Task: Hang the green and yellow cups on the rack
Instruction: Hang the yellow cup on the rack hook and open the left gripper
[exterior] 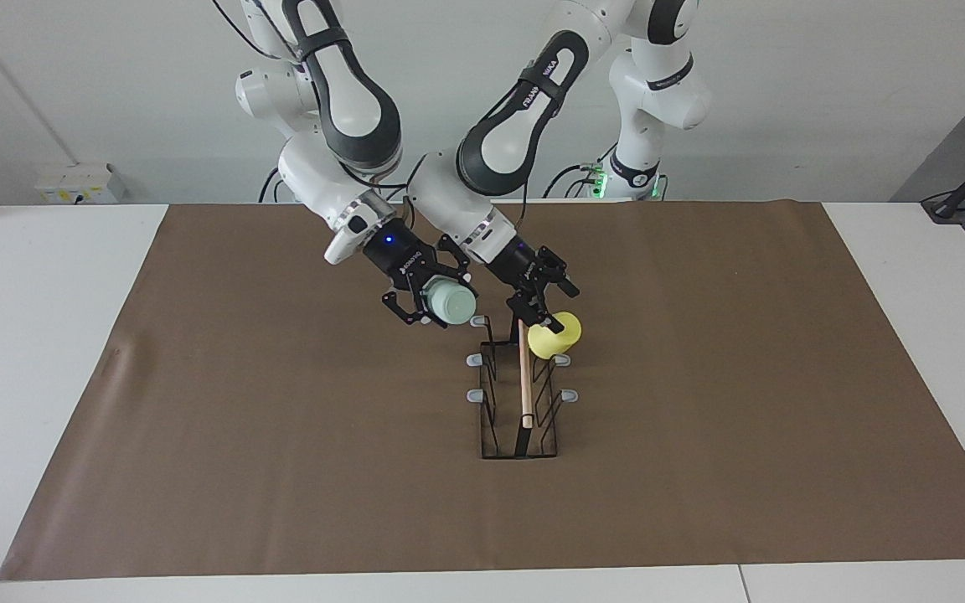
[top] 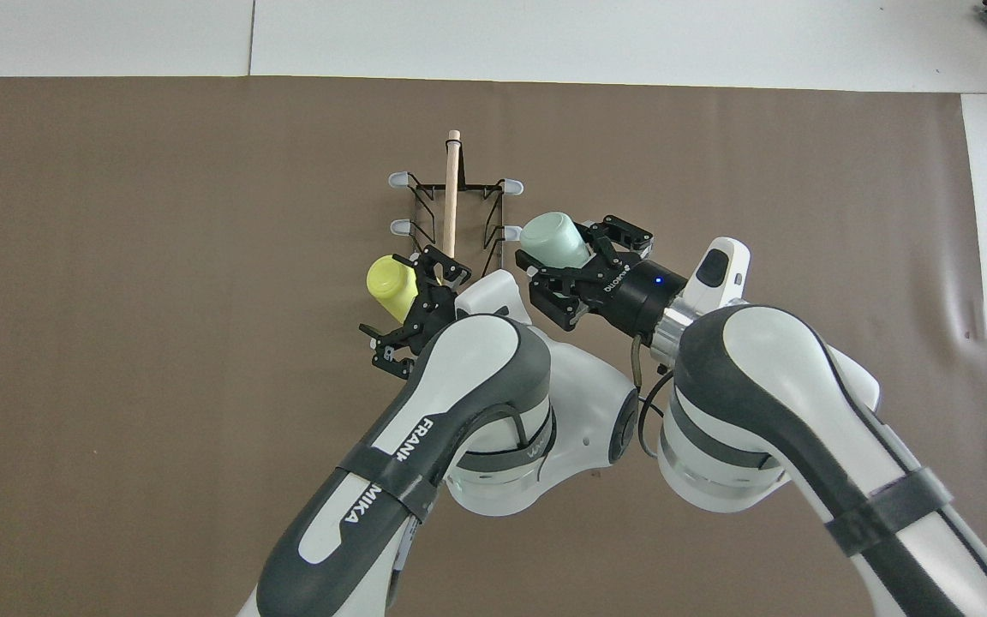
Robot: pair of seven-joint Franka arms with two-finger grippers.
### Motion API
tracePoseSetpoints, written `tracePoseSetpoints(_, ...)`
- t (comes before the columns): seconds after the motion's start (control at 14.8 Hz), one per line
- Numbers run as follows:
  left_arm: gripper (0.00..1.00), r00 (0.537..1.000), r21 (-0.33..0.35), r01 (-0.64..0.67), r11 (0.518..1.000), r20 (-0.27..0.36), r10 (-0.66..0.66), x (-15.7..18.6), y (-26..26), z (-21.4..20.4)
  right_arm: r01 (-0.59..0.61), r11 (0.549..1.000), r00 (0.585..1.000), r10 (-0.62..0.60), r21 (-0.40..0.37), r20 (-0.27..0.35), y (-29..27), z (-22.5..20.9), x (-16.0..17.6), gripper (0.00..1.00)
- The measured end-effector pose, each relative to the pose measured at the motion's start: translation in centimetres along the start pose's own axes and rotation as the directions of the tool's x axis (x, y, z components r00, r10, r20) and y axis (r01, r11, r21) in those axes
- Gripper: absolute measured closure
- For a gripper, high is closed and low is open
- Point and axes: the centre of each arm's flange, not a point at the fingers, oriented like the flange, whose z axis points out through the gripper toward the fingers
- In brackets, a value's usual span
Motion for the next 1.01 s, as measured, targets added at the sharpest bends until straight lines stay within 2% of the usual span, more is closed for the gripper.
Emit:
tracePoseSetpoints(0.47,0.00,1.000,0.003,0.005,1.000,-0.002,-0.005,0.2,0.1,0.2,-0.003,1.000,1.000,0.003,-0.007,-0.005,0.1,0.4,0.2,0.32)
tracePoseSetpoints(0.74,0.00,1.000,0.002,0.009,1.000,-0.002,-0.009,0.4,0.2,0.2,0.066,0.997,0.997,-0.067,-0.042,-0.026,3.5,-1.1,0.7,0.32)
tracePoseSetpoints(1.01,0.00,1.000,0.000,0.015,1.000,-0.002,-0.015,0.6,0.4,0.1,0.074,0.996,0.997,-0.075,-0.046,-0.035,4.5,-1.6,0.8,0.32)
